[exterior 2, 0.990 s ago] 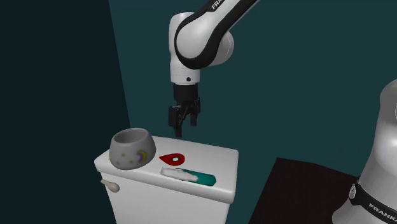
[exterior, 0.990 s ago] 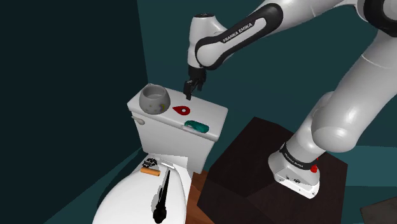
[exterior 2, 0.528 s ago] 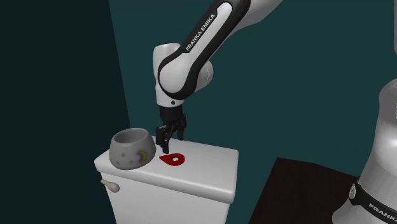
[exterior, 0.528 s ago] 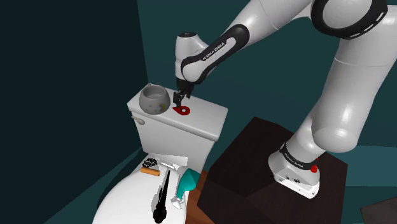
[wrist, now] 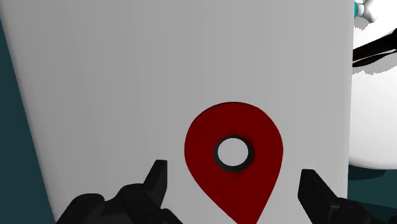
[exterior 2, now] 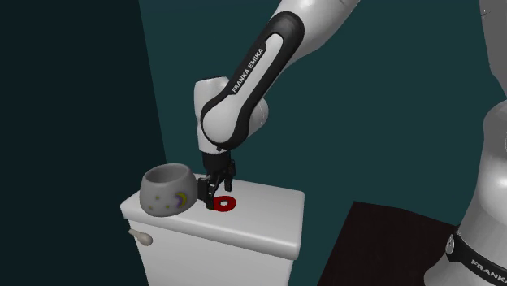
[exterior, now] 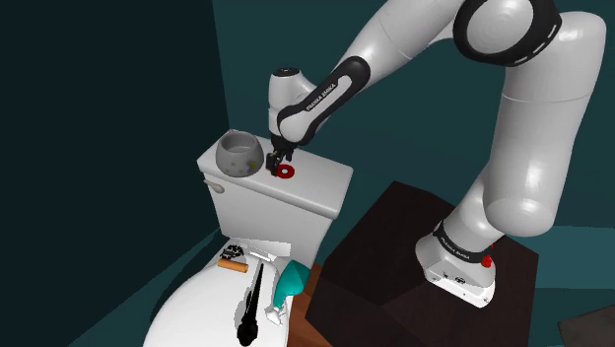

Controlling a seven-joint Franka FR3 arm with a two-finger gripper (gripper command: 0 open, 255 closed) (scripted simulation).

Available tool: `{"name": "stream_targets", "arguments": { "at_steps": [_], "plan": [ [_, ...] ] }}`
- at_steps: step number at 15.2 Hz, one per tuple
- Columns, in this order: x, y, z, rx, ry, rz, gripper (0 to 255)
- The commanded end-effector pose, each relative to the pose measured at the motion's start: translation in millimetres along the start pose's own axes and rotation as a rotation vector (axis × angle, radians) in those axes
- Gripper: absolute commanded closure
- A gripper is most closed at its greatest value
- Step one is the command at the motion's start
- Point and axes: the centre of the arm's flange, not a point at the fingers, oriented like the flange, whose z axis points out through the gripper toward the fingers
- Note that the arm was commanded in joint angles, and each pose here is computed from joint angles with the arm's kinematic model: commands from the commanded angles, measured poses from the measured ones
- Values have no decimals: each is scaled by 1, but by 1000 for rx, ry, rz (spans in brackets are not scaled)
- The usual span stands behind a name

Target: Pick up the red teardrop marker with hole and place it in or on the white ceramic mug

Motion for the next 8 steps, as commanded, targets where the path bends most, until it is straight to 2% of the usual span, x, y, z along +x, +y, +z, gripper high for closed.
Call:
{"name": "stream_targets", "arguments": {
  "at_steps": [1, 7, 8],
  "plan": [
    [0, 0, 4, 0, 1, 0, 0],
    [0, 0, 4, 0, 1, 0, 0],
    [0, 0, 4, 0, 1, 0, 255]
  ]
}}
